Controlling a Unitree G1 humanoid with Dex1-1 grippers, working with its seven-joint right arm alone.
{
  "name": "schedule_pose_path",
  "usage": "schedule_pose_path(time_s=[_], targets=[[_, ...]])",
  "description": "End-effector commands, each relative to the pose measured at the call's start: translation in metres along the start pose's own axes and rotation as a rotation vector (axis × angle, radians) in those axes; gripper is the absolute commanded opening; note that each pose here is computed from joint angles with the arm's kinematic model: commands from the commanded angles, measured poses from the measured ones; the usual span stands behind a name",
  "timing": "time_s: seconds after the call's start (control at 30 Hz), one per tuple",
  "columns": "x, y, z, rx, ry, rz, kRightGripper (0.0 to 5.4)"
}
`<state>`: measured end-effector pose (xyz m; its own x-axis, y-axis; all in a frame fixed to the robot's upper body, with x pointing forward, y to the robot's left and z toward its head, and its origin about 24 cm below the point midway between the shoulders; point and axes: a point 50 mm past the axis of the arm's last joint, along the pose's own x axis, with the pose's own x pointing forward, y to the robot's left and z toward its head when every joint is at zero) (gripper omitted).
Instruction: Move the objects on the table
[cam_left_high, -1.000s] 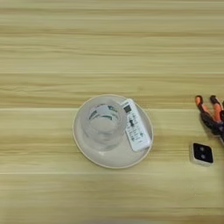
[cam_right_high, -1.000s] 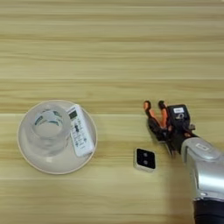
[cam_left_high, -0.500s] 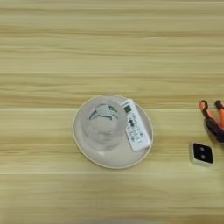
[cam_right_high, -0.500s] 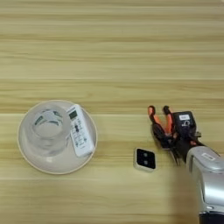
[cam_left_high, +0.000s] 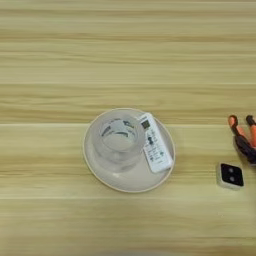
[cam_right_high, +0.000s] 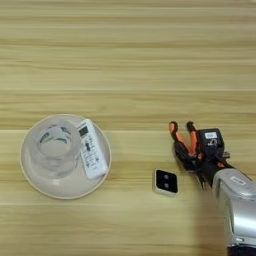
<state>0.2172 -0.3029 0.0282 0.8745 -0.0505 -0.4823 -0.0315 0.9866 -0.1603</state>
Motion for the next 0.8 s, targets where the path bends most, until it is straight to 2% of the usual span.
schedule_pose_path(time_s=[0.03, 0.27, 0.53, 0.63, 0.8], targets=[[-0.003, -0.001, -0.018, -0.007, 0.09, -0.018, 3.69], [-0.005, 0.003, -0.013, 0.01, 0.055, -0.017, 4.47], [-0.019, 0.02, 0.007, 0.039, -0.066, 0.007, 5.36], [-0.024, 0.023, 0.011, 0.051, -0.09, 0.0, 5.36], [-0.024, 0.023, 0.007, 0.077, -0.091, -0.032, 5.36]])
